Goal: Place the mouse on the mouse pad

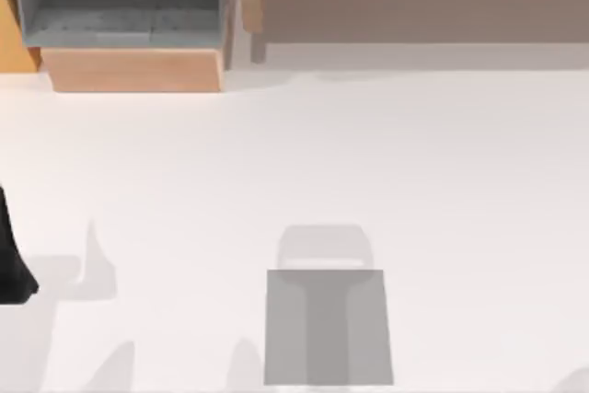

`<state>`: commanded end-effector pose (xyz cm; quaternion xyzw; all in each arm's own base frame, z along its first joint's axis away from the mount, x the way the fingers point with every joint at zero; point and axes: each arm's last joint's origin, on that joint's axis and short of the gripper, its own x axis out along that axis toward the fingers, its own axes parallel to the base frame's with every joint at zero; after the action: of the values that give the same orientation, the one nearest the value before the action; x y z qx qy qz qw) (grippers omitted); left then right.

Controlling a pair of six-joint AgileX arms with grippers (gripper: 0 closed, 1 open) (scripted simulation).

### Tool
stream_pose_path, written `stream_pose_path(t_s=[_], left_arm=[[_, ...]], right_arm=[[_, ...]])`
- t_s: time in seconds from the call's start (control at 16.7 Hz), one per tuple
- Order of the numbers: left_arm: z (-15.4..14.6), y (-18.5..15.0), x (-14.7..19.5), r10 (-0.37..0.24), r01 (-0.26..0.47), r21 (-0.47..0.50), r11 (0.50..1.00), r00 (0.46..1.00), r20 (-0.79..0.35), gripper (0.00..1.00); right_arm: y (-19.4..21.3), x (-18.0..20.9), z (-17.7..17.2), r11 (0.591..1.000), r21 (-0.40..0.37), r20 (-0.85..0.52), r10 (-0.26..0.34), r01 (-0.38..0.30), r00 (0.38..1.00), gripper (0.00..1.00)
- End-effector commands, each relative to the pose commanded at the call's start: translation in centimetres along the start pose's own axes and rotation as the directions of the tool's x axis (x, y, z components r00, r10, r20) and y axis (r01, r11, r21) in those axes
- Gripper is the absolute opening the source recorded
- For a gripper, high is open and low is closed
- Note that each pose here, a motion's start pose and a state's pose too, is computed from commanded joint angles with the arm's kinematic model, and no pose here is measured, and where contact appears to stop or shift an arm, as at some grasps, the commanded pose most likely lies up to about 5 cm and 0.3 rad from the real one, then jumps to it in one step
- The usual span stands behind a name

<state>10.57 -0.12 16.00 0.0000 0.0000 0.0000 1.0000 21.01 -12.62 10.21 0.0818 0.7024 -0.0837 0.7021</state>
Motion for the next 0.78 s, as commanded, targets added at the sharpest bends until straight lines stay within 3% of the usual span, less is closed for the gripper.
stream_pose_path(t_s=[0.06, 0.78], left_arm=[[0.00, 0.00, 0.00, 0.000, 0.000, 0.000, 1.000, 1.000, 0.000, 1.00], [0.00, 0.00, 0.00, 0.000, 0.000, 0.000, 1.000, 1.000, 0.000, 1.00]], right_arm=[[0.00, 0.00, 0.00, 1.000, 0.000, 0.000, 0.000, 0.000, 1.000, 1.00], [0.00, 0.00, 0.00, 1.000, 0.000, 0.000, 0.000, 0.000, 1.000, 0.10]])
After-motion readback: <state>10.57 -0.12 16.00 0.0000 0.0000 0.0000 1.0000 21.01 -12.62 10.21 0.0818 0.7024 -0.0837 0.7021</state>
